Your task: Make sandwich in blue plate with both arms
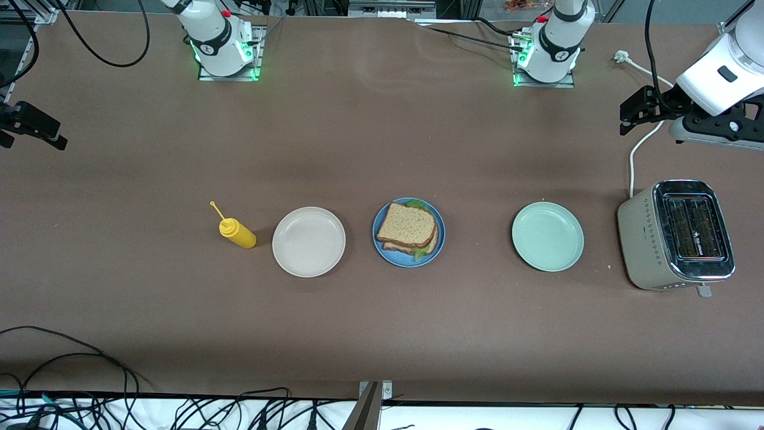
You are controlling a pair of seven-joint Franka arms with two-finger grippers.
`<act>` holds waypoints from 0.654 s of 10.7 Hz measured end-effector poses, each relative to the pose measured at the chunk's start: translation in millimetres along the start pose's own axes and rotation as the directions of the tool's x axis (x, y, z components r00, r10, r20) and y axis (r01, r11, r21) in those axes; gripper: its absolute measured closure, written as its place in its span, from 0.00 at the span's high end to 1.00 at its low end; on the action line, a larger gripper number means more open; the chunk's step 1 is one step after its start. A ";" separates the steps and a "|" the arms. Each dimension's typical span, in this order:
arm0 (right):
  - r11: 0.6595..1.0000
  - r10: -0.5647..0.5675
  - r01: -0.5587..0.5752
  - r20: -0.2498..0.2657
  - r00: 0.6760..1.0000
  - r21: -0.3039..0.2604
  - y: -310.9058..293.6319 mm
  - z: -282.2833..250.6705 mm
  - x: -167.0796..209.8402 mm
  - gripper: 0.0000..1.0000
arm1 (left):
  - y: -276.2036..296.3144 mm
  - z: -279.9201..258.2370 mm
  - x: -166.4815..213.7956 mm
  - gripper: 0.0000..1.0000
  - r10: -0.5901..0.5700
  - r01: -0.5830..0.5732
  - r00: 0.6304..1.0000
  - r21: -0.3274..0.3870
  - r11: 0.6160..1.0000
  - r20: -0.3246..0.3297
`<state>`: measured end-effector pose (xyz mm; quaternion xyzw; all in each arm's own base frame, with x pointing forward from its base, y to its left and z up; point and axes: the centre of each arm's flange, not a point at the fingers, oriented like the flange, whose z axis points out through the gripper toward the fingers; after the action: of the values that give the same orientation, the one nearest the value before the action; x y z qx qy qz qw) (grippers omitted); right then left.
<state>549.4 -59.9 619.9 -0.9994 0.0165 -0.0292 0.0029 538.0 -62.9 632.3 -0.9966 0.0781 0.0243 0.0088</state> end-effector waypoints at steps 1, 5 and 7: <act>1.000 0.000 0.000 0.000 1.000 0.000 0.0 0.0 0.0 1.00 | -0.2 -3.9 0.5 1.00 -0.005 0.005 1.000 0.000 1.000 -0.009; 1.000 0.000 0.000 0.000 1.000 0.000 0.1 0.0 0.0 1.00 | -0.6 -16.9 0.5 1.00 -0.013 0.014 0.999 0.001 1.000 -0.037; 1.000 0.001 -0.001 0.000 1.000 0.000 0.1 0.0 0.0 1.00 | -0.8 -15.9 1.1 1.00 -0.014 0.014 0.999 0.000 1.000 -0.035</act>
<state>549.4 -60.0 619.9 -0.9994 0.0168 -0.0292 0.0029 540.0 -62.7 648.2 -0.9974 0.0713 0.0069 0.0079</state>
